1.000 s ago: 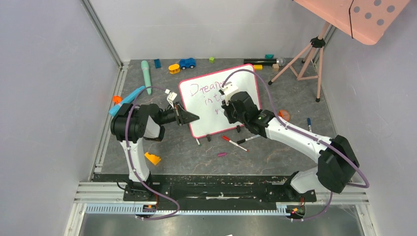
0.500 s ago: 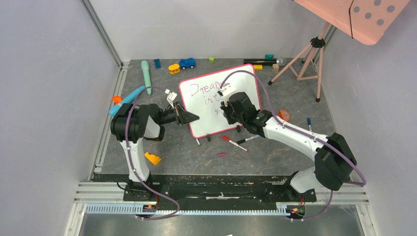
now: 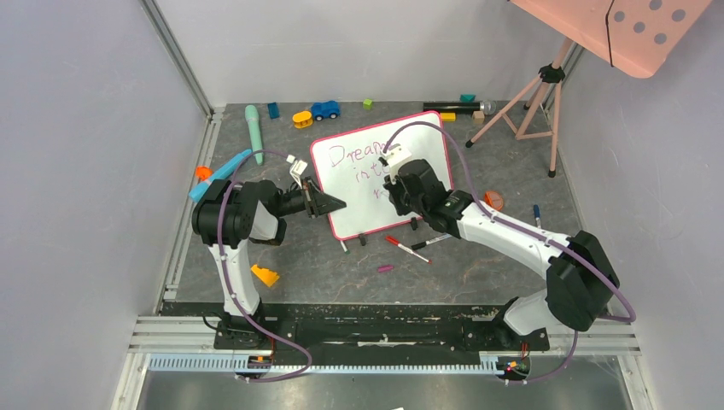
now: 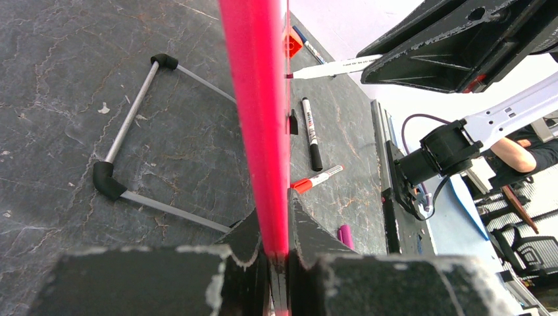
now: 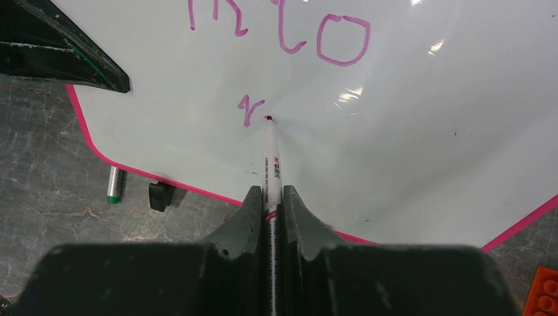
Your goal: Write a sentence on the whiteboard
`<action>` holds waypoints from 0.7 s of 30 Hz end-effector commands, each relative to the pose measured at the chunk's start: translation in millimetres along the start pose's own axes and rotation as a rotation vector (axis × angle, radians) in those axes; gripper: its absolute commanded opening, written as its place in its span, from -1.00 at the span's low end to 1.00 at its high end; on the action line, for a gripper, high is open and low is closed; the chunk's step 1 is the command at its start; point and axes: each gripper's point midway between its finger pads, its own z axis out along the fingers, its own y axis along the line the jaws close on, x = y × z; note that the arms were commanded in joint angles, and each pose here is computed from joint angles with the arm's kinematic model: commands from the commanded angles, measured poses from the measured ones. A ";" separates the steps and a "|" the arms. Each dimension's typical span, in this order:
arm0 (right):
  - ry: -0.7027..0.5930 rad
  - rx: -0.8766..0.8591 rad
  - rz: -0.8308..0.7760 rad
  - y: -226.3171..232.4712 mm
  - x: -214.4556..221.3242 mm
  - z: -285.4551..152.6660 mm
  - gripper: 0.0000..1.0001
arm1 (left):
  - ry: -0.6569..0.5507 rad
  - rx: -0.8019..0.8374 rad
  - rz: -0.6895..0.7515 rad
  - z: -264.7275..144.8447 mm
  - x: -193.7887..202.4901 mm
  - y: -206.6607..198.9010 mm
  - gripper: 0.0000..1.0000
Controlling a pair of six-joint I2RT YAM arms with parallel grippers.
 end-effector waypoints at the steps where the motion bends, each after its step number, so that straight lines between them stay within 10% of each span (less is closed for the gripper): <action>1: -0.028 0.092 0.008 -27.3 -7.7 -3.0 -1.00 | -0.019 -0.027 0.186 -5.2 1.7 19.9 -0.96; 21: -0.057 -0.023 0.011 -8.6 -23.5 4.6 -1.00 | -0.020 -0.028 0.189 -5.4 1.5 19.7 -0.96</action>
